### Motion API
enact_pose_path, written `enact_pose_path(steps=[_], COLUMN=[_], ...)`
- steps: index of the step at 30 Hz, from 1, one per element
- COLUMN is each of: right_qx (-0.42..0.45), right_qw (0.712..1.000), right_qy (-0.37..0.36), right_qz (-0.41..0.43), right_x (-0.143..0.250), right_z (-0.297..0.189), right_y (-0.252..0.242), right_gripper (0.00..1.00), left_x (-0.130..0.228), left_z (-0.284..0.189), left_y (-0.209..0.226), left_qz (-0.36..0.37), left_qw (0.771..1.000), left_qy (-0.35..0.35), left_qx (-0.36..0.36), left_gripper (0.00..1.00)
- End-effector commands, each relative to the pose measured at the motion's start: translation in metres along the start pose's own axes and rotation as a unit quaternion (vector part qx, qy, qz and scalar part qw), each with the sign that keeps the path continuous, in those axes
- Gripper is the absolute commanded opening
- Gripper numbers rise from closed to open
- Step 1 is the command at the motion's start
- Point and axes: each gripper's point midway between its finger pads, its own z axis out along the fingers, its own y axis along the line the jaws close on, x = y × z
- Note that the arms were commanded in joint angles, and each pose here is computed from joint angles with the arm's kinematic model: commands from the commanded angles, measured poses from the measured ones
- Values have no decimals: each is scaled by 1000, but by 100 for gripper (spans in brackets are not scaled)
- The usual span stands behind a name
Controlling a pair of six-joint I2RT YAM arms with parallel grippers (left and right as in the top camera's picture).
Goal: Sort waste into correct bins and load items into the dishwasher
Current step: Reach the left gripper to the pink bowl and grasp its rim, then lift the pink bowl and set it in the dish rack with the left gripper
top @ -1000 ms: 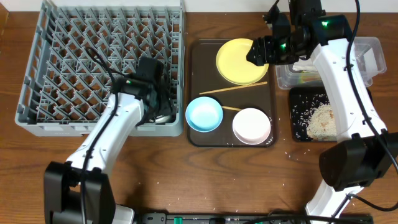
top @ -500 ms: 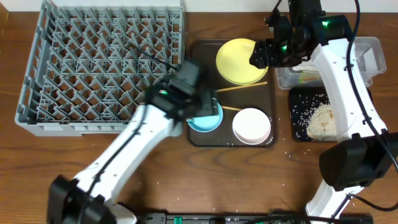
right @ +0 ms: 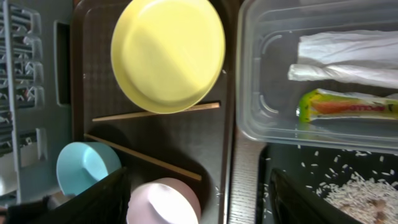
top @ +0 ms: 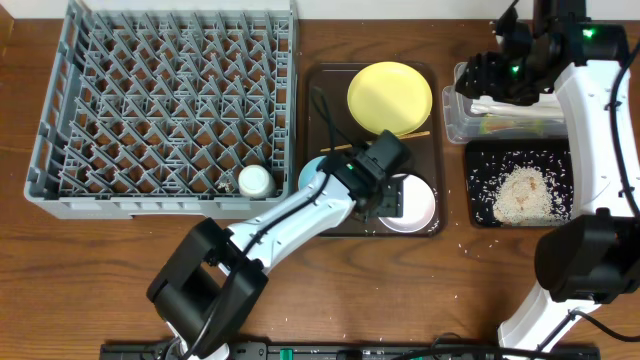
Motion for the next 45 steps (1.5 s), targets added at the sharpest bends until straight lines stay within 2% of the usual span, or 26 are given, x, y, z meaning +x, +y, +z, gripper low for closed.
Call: enact_pose_path(steps=[1, 10, 14, 18, 23, 28, 32, 35, 41, 43, 44, 45], right_qx=[-11, -11, -11, -11, -11, -11, -11, -11, -11, -10, -10, -9], right_qw=[1000, 1000, 1000, 1000, 1000, 1000, 1000, 1000, 1000, 1000, 1000, 1000], right_qy=[0, 0, 0, 0, 0, 0, 0, 0, 0, 0, 0, 0], right_qz=[5, 4, 4, 4, 4, 4, 4, 4, 4, 4, 4, 4], right_x=[0, 1, 1, 0, 1, 1, 1, 1, 1, 1, 1, 1], right_z=[-2, -2, -2, -2, -2, -2, -2, -2, -2, -2, -2, -2], right_y=[3, 3, 3, 3, 3, 3, 3, 3, 3, 3, 3, 2], right_gripper=[69, 70, 72, 72, 72, 73, 73, 73, 74, 76, 82, 99], left_x=[1, 0, 2, 1, 3, 5, 6, 5, 0, -5, -8, -12], left_z=[4, 24, 31, 31, 37, 43, 46, 48, 40, 28, 21, 11], left_y=[2, 2, 1, 0, -1, 0, 2, 4, 1, -5, -8, -12], left_qz=[12, 12, 12, 12, 12, 8, 2, -3, -4, 9, 16, 23], left_qw=[1000, 1000, 1000, 1000, 1000, 1000, 1000, 999, 1000, 999, 999, 999], left_qy=[-7, -2, 4, 2, 9, 20, 29, 32, 25, 13, 5, -7], left_qx=[-14, -12, -10, -8, -4, 2, 7, 9, 18, 28, 34, 41], left_gripper=[72, 64, 56, 43, 34, 33, 22, 8, 7, 7, 8, 8])
